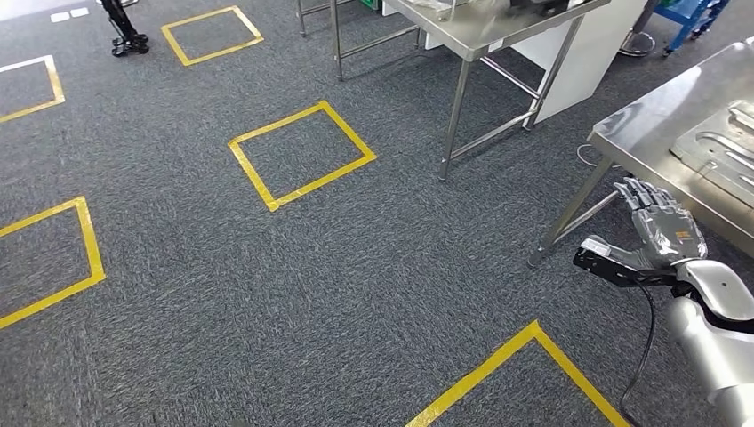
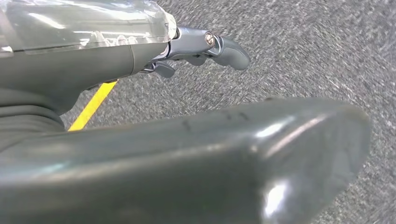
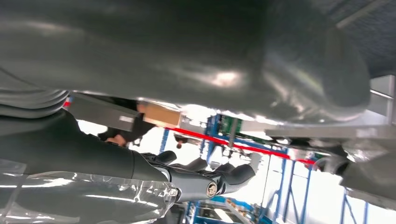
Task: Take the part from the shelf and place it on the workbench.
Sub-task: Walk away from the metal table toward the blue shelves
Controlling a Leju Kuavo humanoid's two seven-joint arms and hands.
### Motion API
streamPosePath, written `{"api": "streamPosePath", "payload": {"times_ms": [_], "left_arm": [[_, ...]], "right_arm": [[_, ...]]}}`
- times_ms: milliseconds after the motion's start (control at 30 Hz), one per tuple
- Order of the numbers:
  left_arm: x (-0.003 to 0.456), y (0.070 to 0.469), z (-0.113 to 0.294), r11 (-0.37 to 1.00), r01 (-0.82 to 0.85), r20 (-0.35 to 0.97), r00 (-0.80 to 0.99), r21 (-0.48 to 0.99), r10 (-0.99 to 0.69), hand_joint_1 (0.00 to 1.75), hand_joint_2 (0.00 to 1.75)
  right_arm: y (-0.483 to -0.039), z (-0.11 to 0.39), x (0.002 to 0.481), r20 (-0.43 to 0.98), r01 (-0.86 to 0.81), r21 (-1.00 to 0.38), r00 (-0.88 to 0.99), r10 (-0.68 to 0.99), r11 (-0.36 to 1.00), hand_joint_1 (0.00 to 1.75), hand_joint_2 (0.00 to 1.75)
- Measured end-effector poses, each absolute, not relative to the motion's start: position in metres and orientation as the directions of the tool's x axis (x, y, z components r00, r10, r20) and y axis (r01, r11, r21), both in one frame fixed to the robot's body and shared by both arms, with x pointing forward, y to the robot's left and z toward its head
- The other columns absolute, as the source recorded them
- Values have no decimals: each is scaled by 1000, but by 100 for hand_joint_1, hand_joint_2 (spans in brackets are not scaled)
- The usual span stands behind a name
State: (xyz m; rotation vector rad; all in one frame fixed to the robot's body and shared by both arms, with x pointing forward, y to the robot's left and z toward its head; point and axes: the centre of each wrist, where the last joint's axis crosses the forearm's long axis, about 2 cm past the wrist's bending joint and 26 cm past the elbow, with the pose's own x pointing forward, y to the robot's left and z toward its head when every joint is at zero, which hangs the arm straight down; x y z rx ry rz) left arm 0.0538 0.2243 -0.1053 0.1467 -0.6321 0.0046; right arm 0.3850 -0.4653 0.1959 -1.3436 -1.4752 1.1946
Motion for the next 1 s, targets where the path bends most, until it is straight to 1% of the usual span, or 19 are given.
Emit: {"api": "streamPosePath", "payload": {"times_ms": [633, 1000], "left_arm": [[59, 225, -105, 989, -42, 593, 804, 138, -49, 0, 0], [59, 224, -105, 990, -28, 607, 793, 138, -62, 0, 0]], "right_arm": [[-456, 196, 399, -38, 227, -974, -142, 989, -4, 0, 0], [-454, 173, 384, -29, 150, -989, -191, 981, 0, 0, 0]]}}
